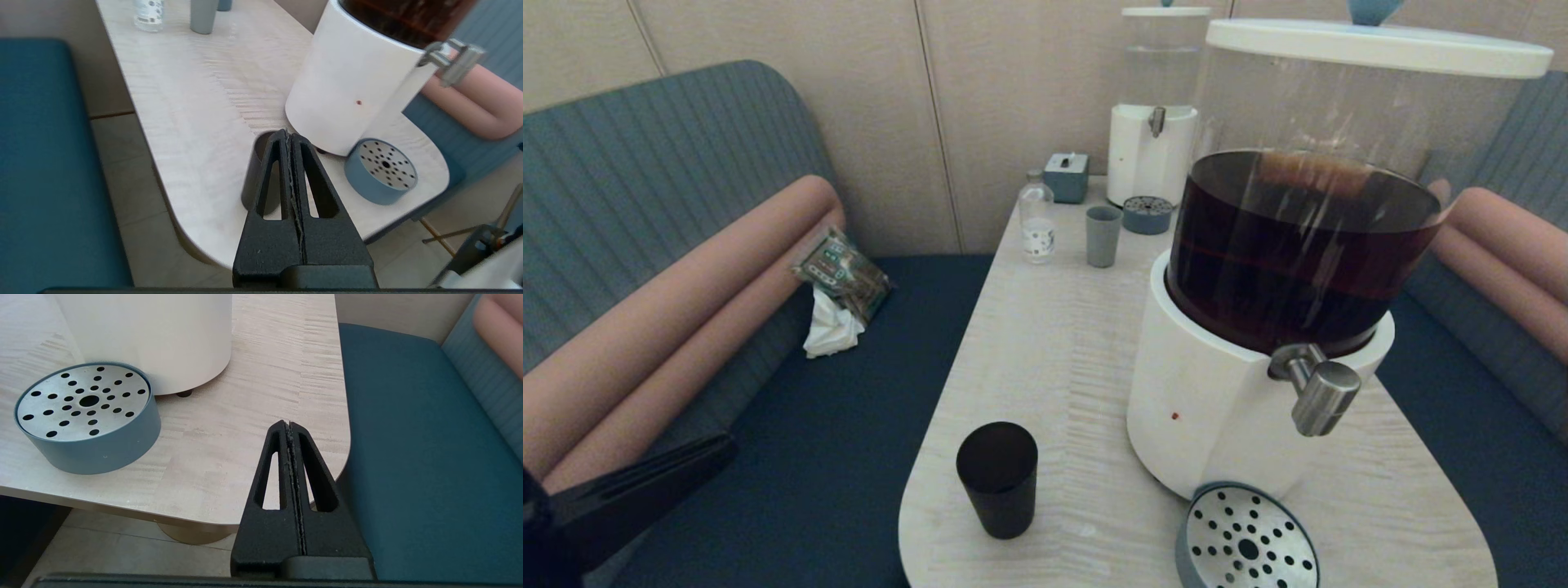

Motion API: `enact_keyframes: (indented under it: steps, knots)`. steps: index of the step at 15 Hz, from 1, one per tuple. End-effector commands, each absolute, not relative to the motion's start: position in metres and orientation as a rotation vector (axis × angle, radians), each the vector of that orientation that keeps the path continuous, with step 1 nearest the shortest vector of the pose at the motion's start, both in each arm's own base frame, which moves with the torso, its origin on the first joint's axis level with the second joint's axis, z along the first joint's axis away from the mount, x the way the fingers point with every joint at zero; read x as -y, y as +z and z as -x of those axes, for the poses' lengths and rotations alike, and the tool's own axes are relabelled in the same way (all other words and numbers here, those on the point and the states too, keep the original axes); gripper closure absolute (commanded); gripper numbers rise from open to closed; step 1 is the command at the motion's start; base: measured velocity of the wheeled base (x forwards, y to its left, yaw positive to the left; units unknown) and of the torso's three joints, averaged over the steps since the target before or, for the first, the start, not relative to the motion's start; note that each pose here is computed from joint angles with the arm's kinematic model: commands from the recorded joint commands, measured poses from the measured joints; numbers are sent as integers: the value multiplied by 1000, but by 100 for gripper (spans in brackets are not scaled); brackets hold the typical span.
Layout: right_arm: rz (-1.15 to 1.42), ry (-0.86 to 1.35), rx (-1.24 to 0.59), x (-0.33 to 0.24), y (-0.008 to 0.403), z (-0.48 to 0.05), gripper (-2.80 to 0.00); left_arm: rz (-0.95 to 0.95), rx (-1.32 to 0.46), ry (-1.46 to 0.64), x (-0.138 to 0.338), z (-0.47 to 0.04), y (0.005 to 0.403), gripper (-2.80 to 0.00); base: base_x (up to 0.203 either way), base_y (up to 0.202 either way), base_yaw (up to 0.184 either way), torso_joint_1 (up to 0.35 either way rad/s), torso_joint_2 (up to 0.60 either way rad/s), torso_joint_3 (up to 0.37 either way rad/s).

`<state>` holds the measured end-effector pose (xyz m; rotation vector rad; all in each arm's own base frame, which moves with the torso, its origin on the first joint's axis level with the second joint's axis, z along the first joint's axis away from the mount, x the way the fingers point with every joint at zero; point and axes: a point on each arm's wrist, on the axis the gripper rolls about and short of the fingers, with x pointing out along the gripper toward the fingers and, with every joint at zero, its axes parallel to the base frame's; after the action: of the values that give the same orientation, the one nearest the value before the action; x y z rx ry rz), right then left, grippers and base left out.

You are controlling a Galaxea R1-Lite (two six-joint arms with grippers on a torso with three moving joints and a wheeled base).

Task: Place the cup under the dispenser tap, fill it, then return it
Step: Pick up the cup

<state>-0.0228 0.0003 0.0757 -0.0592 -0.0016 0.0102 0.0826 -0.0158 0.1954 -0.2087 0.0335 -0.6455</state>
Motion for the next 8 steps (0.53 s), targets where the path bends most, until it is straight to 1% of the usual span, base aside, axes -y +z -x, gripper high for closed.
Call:
enact_keyframes:
  steps: [1,4,8]
  knots:
    - [60,11,-4,0,73,22,0,227,-93,-654,17,-115,184,0,0,0,0,0,0,0]
    - [60,11,-4,0,73,22,0,210,-54,-707,19,-128,173,0,0,0,0,0,0,0]
    - [60,11,-4,0,73,22,0,155,-43,-750,19,-116,162,0,0,0,0,0,0,0]
